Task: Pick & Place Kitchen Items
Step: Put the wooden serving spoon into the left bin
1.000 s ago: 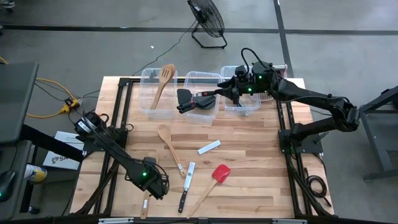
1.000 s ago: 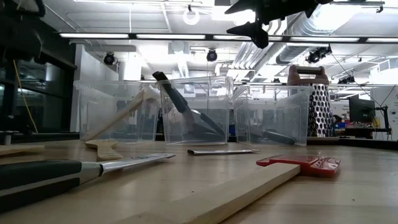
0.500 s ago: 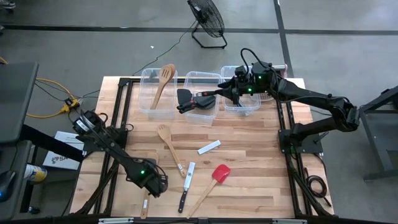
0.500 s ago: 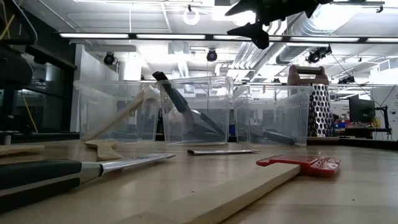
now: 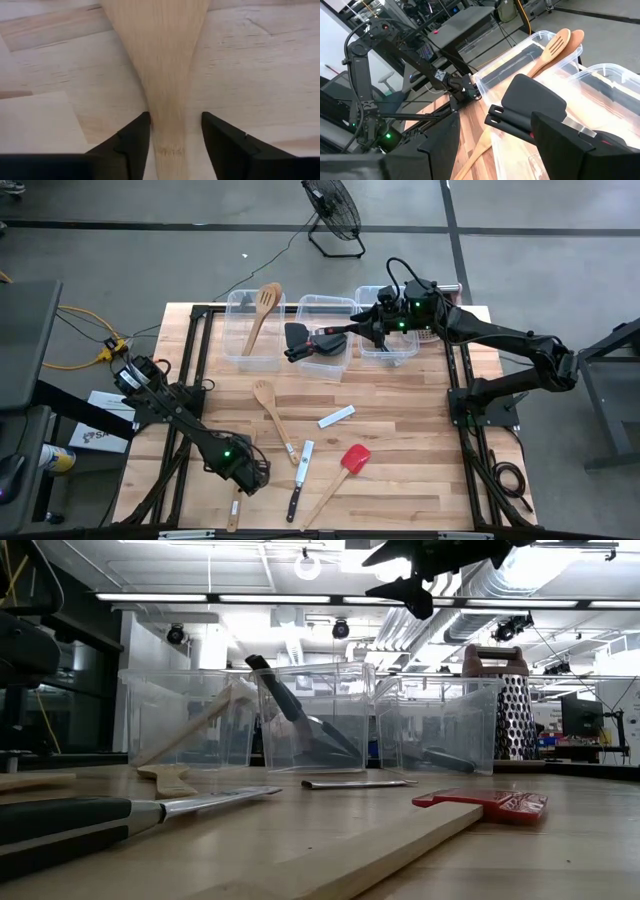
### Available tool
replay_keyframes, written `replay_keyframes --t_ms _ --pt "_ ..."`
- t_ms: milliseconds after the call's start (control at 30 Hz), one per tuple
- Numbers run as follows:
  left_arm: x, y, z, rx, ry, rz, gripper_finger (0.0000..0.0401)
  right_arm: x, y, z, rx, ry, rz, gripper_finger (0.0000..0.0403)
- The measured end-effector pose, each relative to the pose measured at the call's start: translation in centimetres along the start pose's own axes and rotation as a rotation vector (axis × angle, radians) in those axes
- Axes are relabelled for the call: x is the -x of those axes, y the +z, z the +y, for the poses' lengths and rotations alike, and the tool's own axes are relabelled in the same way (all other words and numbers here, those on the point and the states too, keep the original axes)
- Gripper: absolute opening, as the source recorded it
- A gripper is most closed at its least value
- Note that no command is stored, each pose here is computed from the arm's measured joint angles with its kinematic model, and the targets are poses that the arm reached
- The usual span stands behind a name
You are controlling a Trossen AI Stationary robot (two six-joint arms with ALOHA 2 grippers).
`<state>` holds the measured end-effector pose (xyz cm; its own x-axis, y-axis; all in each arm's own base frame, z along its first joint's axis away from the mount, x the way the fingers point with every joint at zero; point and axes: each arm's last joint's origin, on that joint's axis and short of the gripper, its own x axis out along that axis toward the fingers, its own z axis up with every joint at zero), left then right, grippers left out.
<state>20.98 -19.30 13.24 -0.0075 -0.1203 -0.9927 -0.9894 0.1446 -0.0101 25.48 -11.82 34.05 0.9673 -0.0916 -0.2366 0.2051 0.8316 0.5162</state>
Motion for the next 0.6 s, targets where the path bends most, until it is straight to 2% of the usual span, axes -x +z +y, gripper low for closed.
replay_keyframes --t_ms 433,600 --pt "-0.04 0.05 0.11 0.009 0.016 -0.001 0.0071 0.0 0.0 0.01 0.009 0.002 0.001 0.0235" --pt "-0.04 0.06 0.13 -0.005 0.018 -0.001 0.0068 0.0 -0.01 0.01 0.02 0.003 0.002 0.0235"
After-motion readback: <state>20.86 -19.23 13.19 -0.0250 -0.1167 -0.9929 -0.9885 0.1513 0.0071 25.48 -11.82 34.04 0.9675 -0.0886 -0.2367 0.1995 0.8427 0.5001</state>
